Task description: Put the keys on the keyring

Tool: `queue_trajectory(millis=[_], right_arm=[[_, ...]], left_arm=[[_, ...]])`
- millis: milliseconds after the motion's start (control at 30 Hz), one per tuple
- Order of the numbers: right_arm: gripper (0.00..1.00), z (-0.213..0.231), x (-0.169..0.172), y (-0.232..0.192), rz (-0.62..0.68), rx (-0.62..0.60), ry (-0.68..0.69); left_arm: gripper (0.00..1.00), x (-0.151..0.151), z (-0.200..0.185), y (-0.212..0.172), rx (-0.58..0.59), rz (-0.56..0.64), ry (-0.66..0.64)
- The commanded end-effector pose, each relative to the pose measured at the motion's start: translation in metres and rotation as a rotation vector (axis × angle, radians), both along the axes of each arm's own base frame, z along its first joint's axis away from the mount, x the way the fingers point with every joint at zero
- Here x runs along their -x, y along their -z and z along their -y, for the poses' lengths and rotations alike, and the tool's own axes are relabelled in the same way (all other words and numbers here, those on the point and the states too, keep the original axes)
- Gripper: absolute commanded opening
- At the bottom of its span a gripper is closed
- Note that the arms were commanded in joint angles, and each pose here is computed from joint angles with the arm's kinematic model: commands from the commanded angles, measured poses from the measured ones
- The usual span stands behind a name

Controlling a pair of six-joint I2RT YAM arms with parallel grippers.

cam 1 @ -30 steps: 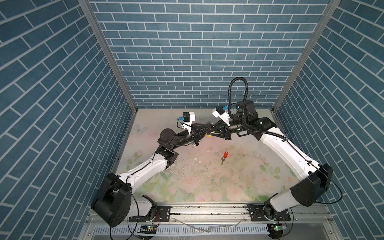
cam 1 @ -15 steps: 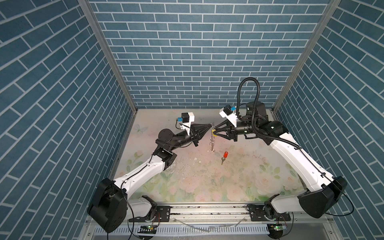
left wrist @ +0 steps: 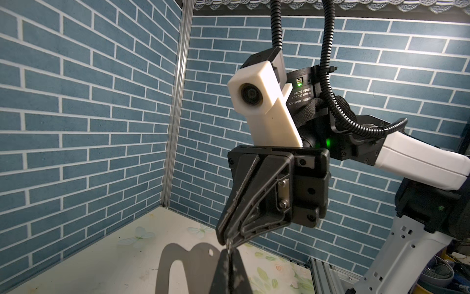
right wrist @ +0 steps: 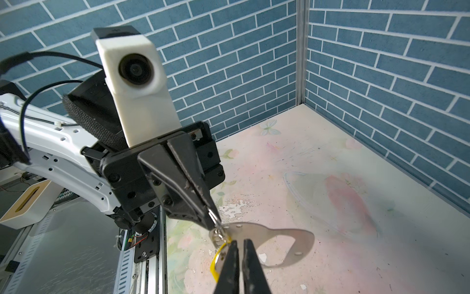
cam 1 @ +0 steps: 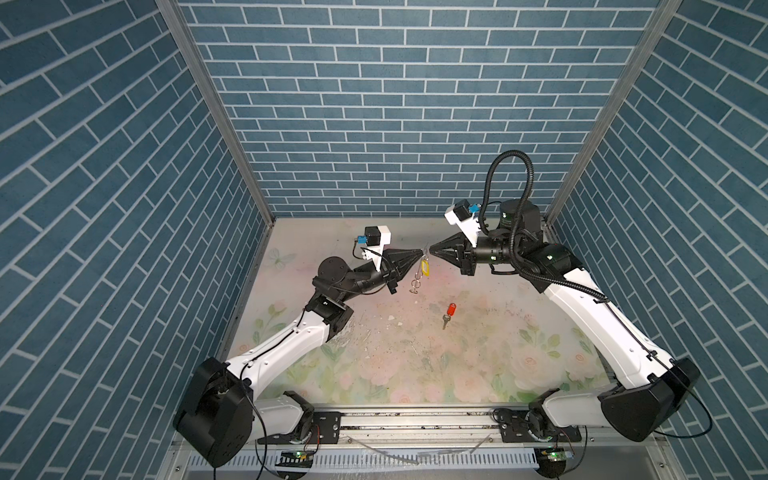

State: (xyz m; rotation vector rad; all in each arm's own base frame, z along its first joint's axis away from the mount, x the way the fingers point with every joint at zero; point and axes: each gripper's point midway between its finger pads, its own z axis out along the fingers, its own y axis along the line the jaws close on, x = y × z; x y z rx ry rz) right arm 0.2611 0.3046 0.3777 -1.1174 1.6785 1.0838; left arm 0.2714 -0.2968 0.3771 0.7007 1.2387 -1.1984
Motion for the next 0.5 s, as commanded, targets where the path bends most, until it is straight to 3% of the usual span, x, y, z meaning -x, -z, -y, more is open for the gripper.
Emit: queue_trajectory(millis=[0, 467], right_arm=[[0.08, -0.006, 0.004, 0.000, -0.035, -0.037, -0.043], [0.05, -0.012, 0.011, 0.010, -0.072, -0.033, -0.085]], left_arm=[[0.00, 0.004, -0.002, -0.008, 0.015, 0.037, -0.006], [0.00, 0.006, -0.002, -0.012, 0.030, 0.053, 0.004]])
